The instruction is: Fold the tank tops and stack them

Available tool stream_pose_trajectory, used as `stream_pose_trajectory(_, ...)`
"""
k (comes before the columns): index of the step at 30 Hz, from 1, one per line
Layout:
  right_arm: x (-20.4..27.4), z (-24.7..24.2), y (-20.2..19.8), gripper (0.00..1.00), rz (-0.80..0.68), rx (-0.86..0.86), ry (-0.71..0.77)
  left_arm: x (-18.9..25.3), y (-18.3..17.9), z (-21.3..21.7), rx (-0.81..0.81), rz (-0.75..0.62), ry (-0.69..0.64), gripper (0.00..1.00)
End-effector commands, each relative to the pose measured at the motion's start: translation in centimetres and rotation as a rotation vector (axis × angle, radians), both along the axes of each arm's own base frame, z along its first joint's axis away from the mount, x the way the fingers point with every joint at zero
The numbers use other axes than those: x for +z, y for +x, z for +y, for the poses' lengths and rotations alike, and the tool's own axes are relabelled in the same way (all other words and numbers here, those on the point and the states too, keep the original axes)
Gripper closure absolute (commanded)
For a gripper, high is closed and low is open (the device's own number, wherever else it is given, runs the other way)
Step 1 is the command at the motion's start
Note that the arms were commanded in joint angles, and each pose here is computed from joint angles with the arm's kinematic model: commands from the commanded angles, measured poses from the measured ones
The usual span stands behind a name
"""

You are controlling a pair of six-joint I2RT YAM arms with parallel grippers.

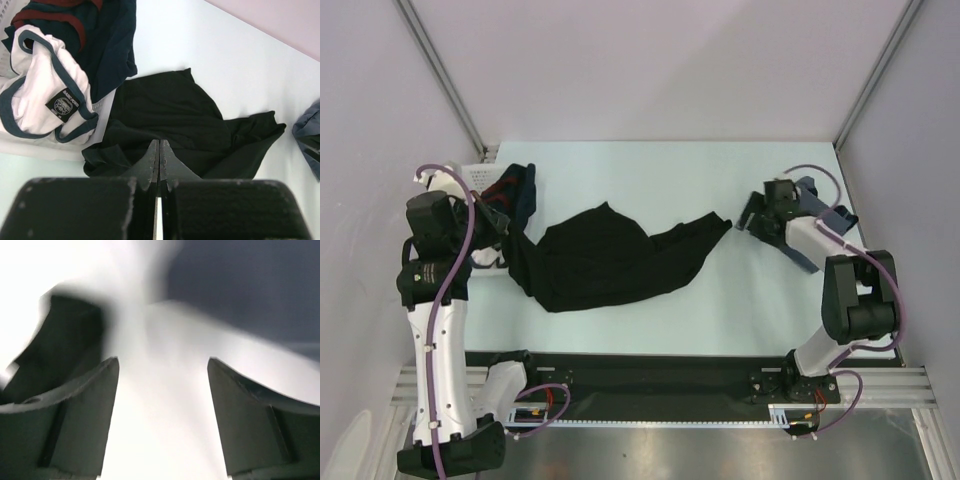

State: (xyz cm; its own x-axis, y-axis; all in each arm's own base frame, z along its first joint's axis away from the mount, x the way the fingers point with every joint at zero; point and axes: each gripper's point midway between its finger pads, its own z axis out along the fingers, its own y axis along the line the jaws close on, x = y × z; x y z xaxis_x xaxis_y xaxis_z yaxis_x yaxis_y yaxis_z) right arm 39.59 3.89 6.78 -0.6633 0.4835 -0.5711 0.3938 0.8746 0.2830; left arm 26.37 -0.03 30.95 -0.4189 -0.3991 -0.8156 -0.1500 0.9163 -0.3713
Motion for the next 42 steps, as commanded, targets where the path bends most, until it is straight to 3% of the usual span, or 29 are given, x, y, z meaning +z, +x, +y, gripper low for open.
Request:
stream_pose_trajectory(1, 4.9, 9.6, 0.9, 0.23, -0.135, 0.364, 0.104, 1.1, 0.3, -0.2, -0.025, -0.057, 0.014, 1.00)
stream_pose_trajectory(4, 5.9, 16.0, 0.1, 0.23, -0.131, 0.583, 0.095, 1.0, 0.2, -0.3, -0.031, -0.053, 0.010, 1.00)
stream_pose_trajectory(10, 4.2, 22.9, -0.9, 0.21, -0.059, 0.793, 0.018, 1.0, -0.2, 0.0, -0.019, -0.050, 0.029, 1.00)
stream_pose_trajectory(16, 1.2, 23.5, -4.0, 0.16, 0.079, 0.816, -0.125, 1.3, -0.4, -0.1, -0.025, -0.049, 0.030, 1.00)
stream_pose_trajectory(18, 0.0, 23.1, -5.9, 0.20, 0.124, 0.833, -0.175, 1.4, -0.5, -0.2, -0.029, -0.049, 0.027, 1.00)
stream_pose_trajectory(20, 0.1, 22.6, -7.1, 0.40, 0.126, 0.833, -0.186, 1.5, -0.4, -0.4, -0.036, -0.053, 0.021, 1.00)
stream_pose_trajectory(21, -1.3, 21.8, -8.9, 0.54, 0.166, 0.841, -0.197, 1.4, -0.4, -0.4, -0.039, -0.052, 0.020, 1.00)
stream_pose_trajectory(22, 0.0, 21.7, -9.3, 0.78, 0.126, 0.839, -0.180, 1.5, -0.5, -0.5, -0.039, -0.054, 0.018, 1.00)
stream_pose_trajectory(24, -0.9, 20.2, -11.8, 1.00, 0.145, 0.819, -0.177, 1.5, -0.6, -0.5, -0.042, -0.054, 0.020, 1.00)
stream_pose_trajectory(27, 1.4, 18.6, -13.8, 1.00, 0.047, 0.734, -0.163, 1.6, -0.8, -0.4, -0.035, -0.053, 0.026, 1.00)
stream_pose_trajectory(29, 0.7, 17.8, -17.1, 1.00, 0.043, 0.731, -0.122, 1.6, -0.8, -0.3, -0.032, -0.054, 0.028, 1.00)
stream_pose_trajectory(33, -2.6, 18.9, -23.0, 0.96, 0.166, 0.758, 0.010, 1.2, -0.5, -0.3, -0.032, -0.048, 0.022, 1.00)
stream_pose_trajectory(36, -4.1, 20.4, -26.4, 0.77, 0.218, 0.789, -0.014, 0.9, -0.3, -0.2, -0.027, -0.040, 0.026, 1.00)
stream_pose_trajectory(40, -4.0, 20.7, -26.6, 0.39, 0.179, 0.771, -0.043, 0.7, -0.4, 0.0, -0.018, -0.036, 0.034, 1.00)
stream_pose_trajectory(42, -2.8, 21.1, -25.5, 0.35, 0.128, 0.769, -0.026, 0.8, -0.4, 0.2, -0.013, -0.040, 0.039, 1.00)
